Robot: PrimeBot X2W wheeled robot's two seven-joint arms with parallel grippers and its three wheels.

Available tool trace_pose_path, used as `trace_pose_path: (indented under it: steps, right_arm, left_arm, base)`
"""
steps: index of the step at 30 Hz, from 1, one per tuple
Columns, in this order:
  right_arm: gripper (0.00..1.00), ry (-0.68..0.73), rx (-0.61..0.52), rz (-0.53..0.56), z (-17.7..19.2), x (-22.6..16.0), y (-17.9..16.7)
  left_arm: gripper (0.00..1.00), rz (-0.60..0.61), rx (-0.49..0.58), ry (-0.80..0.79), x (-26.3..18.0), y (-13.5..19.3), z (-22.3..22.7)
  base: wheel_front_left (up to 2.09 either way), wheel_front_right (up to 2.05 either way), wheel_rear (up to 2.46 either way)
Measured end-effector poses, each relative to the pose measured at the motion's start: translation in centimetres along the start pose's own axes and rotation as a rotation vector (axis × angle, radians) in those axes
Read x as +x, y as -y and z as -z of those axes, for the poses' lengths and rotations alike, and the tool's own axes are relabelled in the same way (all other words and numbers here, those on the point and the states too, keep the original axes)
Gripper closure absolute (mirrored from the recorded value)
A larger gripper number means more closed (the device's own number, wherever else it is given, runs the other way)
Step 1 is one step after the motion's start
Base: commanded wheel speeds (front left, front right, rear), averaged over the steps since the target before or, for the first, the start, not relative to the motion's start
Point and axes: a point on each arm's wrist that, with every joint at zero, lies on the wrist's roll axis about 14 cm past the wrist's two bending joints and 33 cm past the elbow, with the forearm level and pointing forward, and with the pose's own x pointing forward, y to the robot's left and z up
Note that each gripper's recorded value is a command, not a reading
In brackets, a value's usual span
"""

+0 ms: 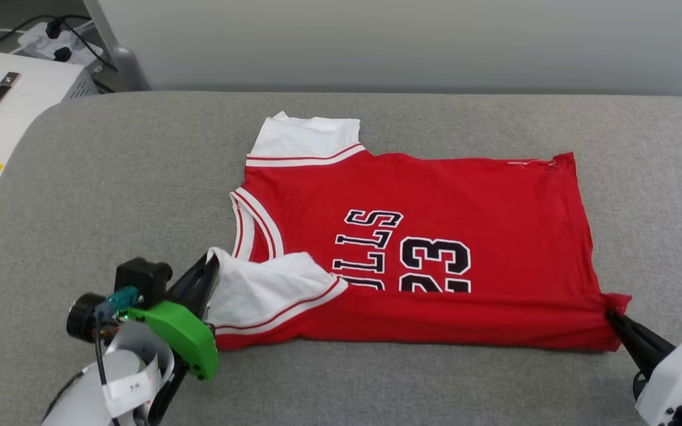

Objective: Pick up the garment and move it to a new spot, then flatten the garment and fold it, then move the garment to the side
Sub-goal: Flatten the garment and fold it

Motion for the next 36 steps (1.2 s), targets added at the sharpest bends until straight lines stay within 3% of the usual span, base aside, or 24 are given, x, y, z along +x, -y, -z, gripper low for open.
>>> trace_pose_path:
  steps: [15, 24, 32, 33, 34, 35, 36]
  right_arm:
    - [1.00, -0.059, -0.004, 0.027, -0.3, 4.5, 1.9]
    - [1.00, -0.113, 0.011, 0.054, 1.7, 6.3, 3.0]
    - [1.00, -0.116, 0.011, 0.059, 2.2, 6.6, 3.2]
    - [0.84, -0.109, 0.011, 0.059, 2.1, 6.6, 3.2]
    - [0.60, -0.104, 0.012, 0.058, 2.0, 6.5, 3.1]
    - [0.00, -0.096, 0.013, 0.058, 1.9, 6.5, 3.1]
    - [0.00, -0.083, 0.010, 0.057, 1.6, 6.4, 3.1]
  left_arm:
    - [1.00, 0.051, 0.053, -0.119, 7.8, -1.1, 3.0]
    - [1.00, 0.045, 0.034, -0.253, 8.5, -1.3, 8.2]
    - [1.00, 0.050, 0.025, -0.275, 8.6, -1.3, 8.9]
    - [0.98, 0.048, 0.024, -0.276, 8.5, -1.3, 8.8]
    - [0.55, 0.046, 0.024, -0.276, 8.4, -1.3, 8.7]
    - [0.00, 0.046, 0.025, -0.276, 8.3, -1.3, 8.6]
    - [0.00, 0.045, 0.026, -0.271, 8.2, -1.3, 8.3]
  base:
    - [0.00, 0.00, 0.00]
    - [0.00, 0.00, 0.00]
    - [0.00, 0.00, 0.00]
    - [0.00, 0.00, 0.00]
    - [0.00, 0.00, 0.00]
    - [0.00, 0.00, 0.00]
    - [0.00, 0.00, 0.00]
